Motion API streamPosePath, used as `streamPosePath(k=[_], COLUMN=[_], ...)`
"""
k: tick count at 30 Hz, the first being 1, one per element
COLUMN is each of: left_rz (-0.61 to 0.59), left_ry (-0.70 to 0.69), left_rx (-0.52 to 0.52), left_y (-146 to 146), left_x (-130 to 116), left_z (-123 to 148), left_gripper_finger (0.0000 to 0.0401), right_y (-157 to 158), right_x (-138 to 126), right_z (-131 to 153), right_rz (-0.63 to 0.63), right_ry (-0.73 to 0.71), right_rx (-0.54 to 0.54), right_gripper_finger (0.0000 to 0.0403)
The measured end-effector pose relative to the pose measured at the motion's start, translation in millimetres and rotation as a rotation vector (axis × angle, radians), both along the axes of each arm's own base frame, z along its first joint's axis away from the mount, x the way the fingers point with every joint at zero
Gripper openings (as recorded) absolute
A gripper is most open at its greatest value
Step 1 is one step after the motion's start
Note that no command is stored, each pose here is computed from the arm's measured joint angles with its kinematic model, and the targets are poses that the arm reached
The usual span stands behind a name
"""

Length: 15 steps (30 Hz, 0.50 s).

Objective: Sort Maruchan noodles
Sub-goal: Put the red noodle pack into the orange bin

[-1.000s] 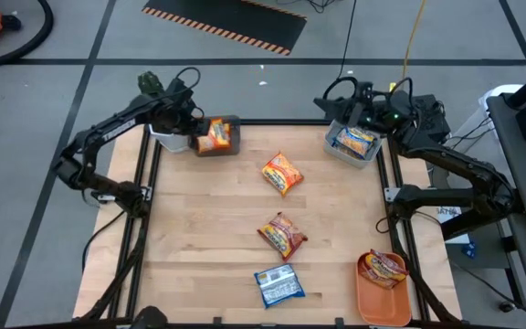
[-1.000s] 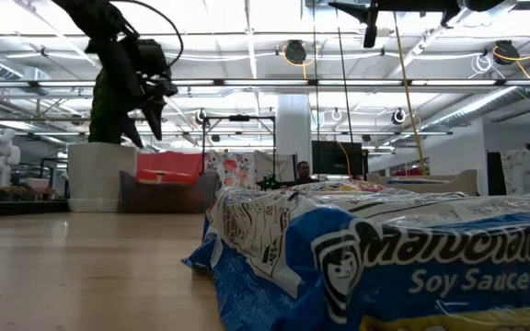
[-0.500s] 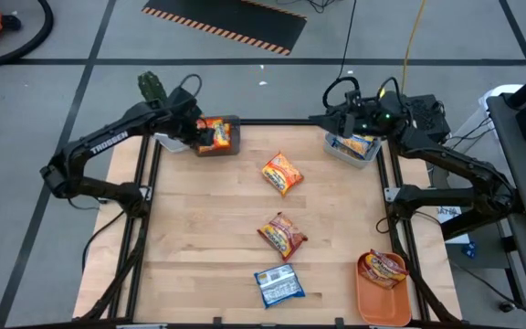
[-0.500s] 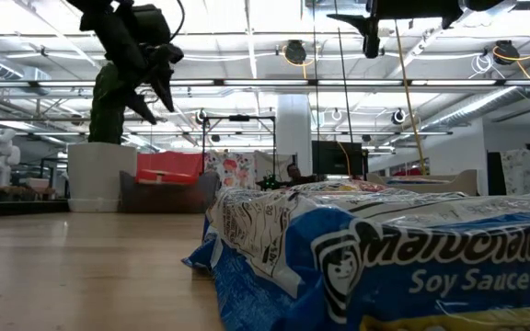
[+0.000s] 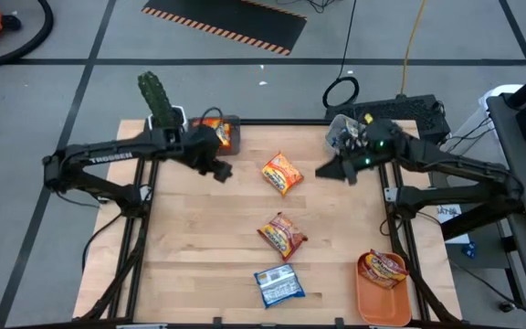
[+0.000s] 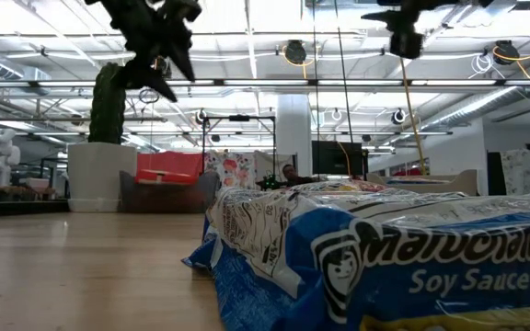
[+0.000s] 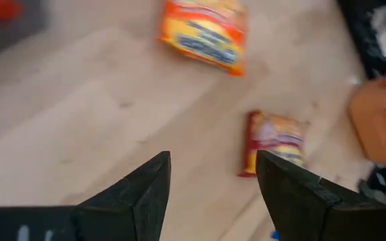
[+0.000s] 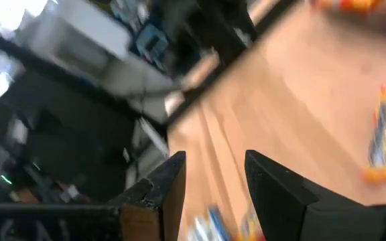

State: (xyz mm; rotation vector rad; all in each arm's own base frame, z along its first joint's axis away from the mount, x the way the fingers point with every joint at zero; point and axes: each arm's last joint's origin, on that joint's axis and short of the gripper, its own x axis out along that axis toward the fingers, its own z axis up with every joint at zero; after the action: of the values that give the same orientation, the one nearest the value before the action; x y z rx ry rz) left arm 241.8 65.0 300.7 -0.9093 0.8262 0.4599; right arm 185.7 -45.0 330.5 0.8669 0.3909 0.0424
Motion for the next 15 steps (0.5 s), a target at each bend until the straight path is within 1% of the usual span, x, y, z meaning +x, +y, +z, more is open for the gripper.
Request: streamPosePath(k=[2, 4, 7, 10, 13, 15], left_rz=[-0.012, 0.001, 0.032, 0.048, 0.057, 0.042], left_ry=[-0.037, -0.077, -0.107, -0.104, -0.097, -0.098], left_rx=[0.004, 0.007, 0.004, 0.009, 0.022, 0.032], left_y=[-13, -22, -34, -44, -50, -53], left_x=[7, 12, 16, 17, 19, 19], left_z=[2, 5, 7, 7, 5, 5], left_gripper_finger=[0.0223, 0.0223, 0.0223, 0.0223, 0.0223, 0.0223], right_y=[11, 21, 36, 47, 56, 63], right_x=[0, 1, 4, 11, 17, 19], right_z=[-6, -10, -16, -30, -49, -62], right_rz=[0.042, 0.08, 0.12, 0.151, 0.195, 0.224], right_ry=[0.059, 0.11, 0.158, 0.191, 0.229, 0.259], right_rx=[-0.004, -0.015, -0.07, -0.113, -0.101, -0.09], right_gripper_finger=[0.0146, 0.0146, 0.0146, 0.0146, 0.0146, 0.0146])
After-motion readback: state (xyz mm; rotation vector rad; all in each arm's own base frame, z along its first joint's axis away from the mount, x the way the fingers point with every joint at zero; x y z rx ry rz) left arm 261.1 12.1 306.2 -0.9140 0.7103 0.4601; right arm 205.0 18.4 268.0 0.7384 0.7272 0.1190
